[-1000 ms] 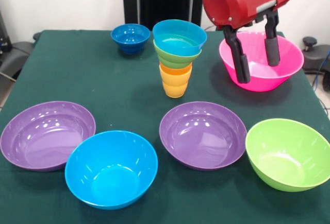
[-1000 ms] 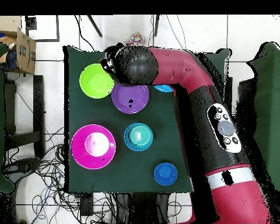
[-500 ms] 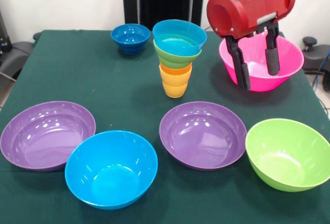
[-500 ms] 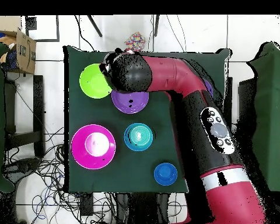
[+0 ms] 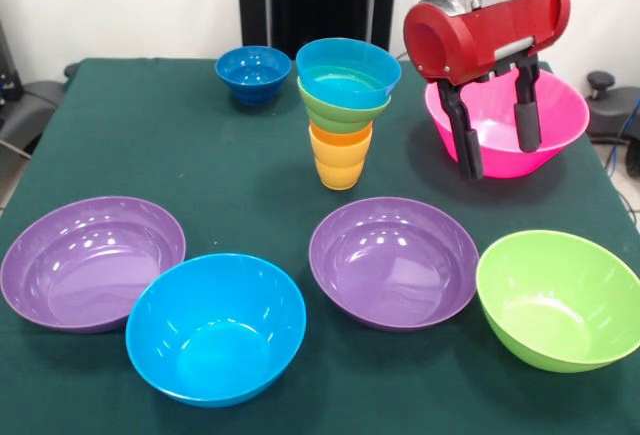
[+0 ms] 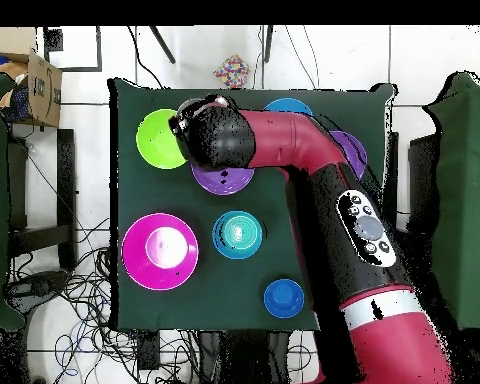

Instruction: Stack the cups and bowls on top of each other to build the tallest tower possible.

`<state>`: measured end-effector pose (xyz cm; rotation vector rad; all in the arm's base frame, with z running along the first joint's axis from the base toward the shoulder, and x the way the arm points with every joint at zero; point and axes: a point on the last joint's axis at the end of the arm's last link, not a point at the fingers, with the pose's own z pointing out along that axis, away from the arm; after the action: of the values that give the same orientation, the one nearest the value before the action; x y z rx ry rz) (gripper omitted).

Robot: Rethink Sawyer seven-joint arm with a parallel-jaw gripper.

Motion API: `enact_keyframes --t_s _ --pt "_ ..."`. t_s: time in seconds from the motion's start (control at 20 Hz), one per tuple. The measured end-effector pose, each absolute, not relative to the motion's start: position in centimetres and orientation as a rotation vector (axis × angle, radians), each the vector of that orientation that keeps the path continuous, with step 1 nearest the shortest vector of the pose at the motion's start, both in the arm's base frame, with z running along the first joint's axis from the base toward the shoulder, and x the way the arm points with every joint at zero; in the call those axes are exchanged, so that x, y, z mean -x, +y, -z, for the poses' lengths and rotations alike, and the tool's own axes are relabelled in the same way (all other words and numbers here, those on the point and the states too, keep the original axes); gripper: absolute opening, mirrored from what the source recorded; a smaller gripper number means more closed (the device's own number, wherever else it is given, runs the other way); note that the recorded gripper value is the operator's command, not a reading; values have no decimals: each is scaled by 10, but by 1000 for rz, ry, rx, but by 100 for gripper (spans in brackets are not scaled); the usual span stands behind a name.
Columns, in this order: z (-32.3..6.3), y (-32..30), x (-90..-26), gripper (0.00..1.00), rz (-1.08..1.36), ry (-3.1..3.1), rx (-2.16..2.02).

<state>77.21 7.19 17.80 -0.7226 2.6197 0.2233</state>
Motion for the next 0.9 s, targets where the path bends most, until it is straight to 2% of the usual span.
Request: enact_keyframes --t_s 0.9 --pt "-131 68 -703 100 -284 2739 802"
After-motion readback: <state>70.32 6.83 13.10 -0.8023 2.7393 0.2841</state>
